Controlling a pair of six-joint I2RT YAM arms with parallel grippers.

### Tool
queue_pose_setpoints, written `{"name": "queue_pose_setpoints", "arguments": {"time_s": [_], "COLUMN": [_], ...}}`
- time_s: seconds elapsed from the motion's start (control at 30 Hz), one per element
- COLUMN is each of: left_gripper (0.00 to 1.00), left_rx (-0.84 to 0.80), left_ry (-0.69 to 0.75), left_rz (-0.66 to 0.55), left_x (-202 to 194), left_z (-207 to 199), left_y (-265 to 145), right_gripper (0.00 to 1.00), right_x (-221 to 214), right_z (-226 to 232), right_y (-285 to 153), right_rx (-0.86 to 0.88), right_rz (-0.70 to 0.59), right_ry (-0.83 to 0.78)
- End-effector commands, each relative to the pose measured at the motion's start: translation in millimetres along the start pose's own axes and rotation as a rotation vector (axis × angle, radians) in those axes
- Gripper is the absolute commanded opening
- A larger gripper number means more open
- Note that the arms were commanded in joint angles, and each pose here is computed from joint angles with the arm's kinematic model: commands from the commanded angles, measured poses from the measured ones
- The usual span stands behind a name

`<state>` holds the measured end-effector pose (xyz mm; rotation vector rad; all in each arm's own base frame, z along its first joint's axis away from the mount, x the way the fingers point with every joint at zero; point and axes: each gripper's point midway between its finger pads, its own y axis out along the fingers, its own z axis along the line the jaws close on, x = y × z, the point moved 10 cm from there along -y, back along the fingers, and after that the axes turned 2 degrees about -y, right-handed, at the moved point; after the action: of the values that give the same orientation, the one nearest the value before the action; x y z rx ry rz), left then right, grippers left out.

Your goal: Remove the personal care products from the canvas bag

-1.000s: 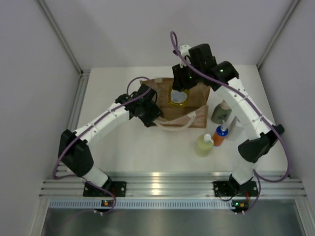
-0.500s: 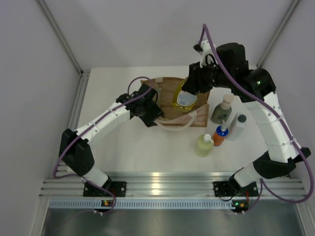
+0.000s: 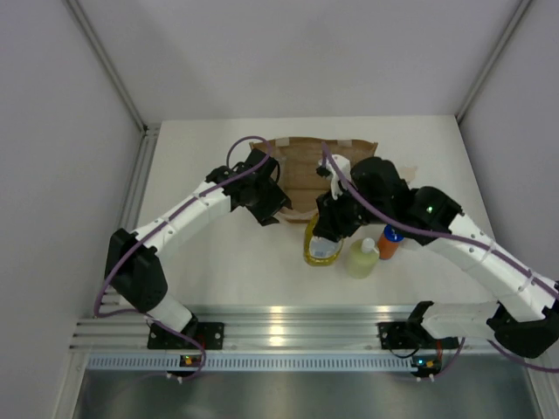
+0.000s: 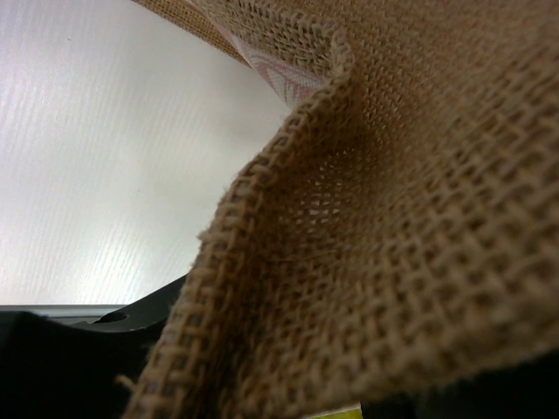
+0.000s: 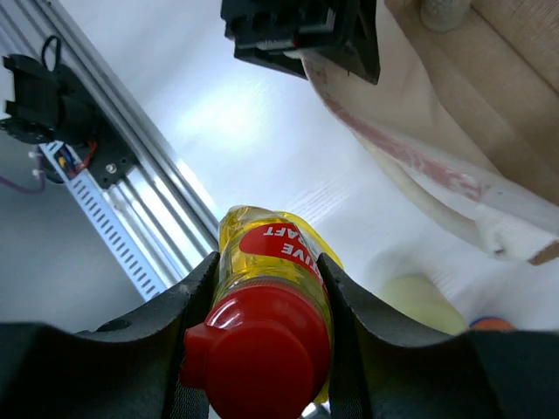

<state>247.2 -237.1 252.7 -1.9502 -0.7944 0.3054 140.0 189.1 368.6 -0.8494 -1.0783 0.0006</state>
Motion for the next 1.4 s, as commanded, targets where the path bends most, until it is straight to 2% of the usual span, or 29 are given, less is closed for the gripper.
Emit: {"name": "queue_pose_setpoints", "arguments": {"time_s": [0.0, 0.17, 0.27, 0.43, 0.8, 0.83, 0.97, 1.03, 1.07, 1.1, 1.27, 1.3, 1.37], "left_gripper": [0.55, 0.55, 0.55, 0.55, 0.56, 0.56, 0.56, 0.56, 0.56, 0.56, 0.57, 0.57, 0.57], "left_rx": [-0.040, -0.039, -0.039, -0.043, -0.040, -0.042, -0.038, -0.034, -0.035, -0.032, -0.035, -0.038, -0.040], "left_ry": [-0.014, -0.013, -0.011, -0.013, -0.009, -0.006, -0.005, -0.003, -0.002, 0.003, 0.003, 0.003, 0.003], "left_rz": [0.015, 0.012, 0.013, 0.021, 0.024, 0.024, 0.026, 0.030, 0.033, 0.042, 0.041, 0.039, 0.040], "left_x": [-1, -1, -1, -2, -2, -2, -2, -2, -2, -3, -3, -3, -3], "left_z": [-8, -7, -6, -6, -6, -6, -6, -6, -6, -6, -6, -6, -6], "left_y": [-9, -10, -10, -11, -10, -10, -9, -7, -7, -6, -7, -8, -9], "right_gripper": [0.00, 0.00, 0.00, 0.00, 0.00, 0.04, 0.11, 0.28, 0.39, 0.54, 0.67, 0.74, 0.79], "right_x": [21, -12, -27, -43, -86, -90, -98, -100, -100, -99, -96, -95, -93], "right_z": [10, 5, 1, -4, -16, -15, -16, -16, -16, -15, -15, -15, -15], "right_y": [-1, 39, 52, 64, 87, 86, 86, 86, 85, 84, 79, 78, 77], "right_rx": [0.010, -0.075, -0.090, -0.095, -0.174, -0.173, -0.174, -0.170, -0.170, -0.167, -0.172, -0.175, -0.179], "right_rz": [-0.335, -0.289, -0.304, -0.359, -0.287, -0.287, -0.285, -0.281, -0.285, -0.287, -0.293, -0.292, -0.292], "right_ry": [-0.026, -0.062, -0.067, -0.075, -0.108, -0.106, -0.104, -0.104, -0.101, -0.100, -0.099, -0.100, -0.103]}}
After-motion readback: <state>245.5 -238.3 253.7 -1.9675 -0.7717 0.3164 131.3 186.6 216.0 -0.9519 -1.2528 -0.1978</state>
